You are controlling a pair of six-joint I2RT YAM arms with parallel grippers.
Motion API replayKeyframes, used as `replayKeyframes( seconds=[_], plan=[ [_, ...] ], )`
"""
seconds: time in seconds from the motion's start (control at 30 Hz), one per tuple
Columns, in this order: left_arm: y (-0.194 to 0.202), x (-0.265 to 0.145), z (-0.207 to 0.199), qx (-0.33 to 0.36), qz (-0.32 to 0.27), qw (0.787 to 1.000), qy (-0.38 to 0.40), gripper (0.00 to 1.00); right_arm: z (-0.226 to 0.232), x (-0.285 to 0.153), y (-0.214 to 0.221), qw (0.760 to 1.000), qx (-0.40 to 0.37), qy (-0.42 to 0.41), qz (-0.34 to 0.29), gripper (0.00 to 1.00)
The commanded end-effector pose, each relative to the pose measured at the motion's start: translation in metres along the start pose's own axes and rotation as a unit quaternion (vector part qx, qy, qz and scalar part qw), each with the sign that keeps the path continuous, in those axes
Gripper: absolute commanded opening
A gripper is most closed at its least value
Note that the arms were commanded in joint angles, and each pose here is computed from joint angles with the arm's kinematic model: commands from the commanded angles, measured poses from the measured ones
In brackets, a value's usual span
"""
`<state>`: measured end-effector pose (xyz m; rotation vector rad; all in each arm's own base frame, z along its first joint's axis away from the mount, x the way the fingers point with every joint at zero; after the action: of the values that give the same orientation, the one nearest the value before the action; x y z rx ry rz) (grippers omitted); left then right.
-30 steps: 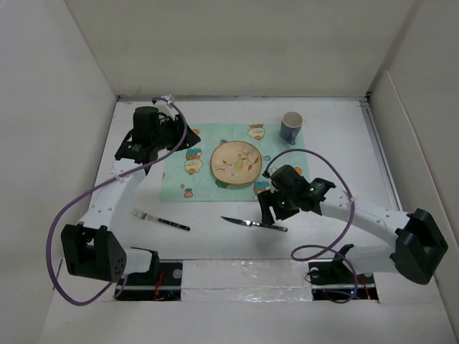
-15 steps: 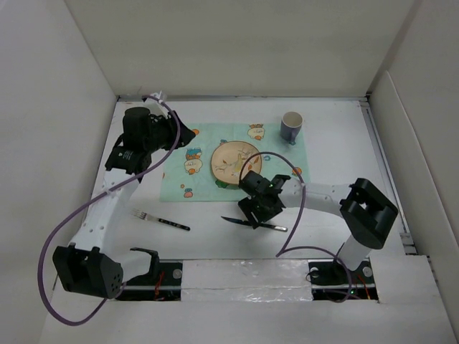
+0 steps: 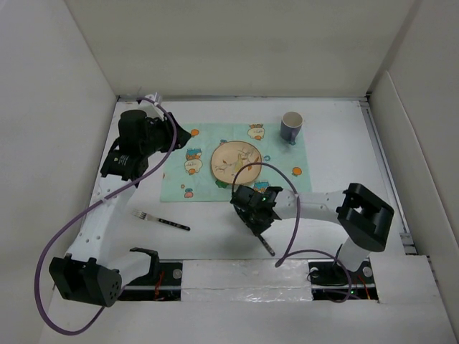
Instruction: Set the dinner table for one person
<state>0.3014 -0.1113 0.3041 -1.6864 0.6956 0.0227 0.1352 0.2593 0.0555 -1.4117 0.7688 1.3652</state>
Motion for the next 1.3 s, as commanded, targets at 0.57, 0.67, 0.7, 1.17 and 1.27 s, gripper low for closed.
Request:
replayKeyframes(
  seconds=[0.57,0.67,0.7,1.17,1.27],
  plan=[
    [0.008,0.004,0.007,-0.031,0.001,0.999,-0.026,0.36,-0.016,-0.149,-0.141,0.961,0.088,-0.093,-0.246,0.00],
    [0.009,0.004,0.011,-0.029,0.003,0.999,-0.042,0.36,-0.066,-0.131,-0.176,0.950,0.165,-0.063,-0.259,0.00],
    [0.008,0.005,0.013,-0.029,0.005,0.998,-0.048,0.36,-0.088,-0.126,-0.186,0.945,0.193,-0.048,-0.259,0.00],
    [0.032,0.007,0.021,-0.038,0.033,0.996,-0.068,0.36,-0.171,-0.037,-0.234,0.939,0.284,0.003,-0.192,0.00],
    [0.037,0.008,0.024,-0.043,0.040,0.995,-0.077,0.36,-0.172,-0.024,-0.233,0.942,0.286,0.004,-0.175,0.00]
  ],
)
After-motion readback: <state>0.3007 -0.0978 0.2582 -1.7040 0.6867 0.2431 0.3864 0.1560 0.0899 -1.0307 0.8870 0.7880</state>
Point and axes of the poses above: each gripper's point midway between its finger pads, its own x axis out along the fingers, its own z axis along the line the jaws close on, y = z × x, the point moved 4 cm from there along -x, back along the fingers, and after that the axes turned 15 degrees about x, right-handed, at the moved point
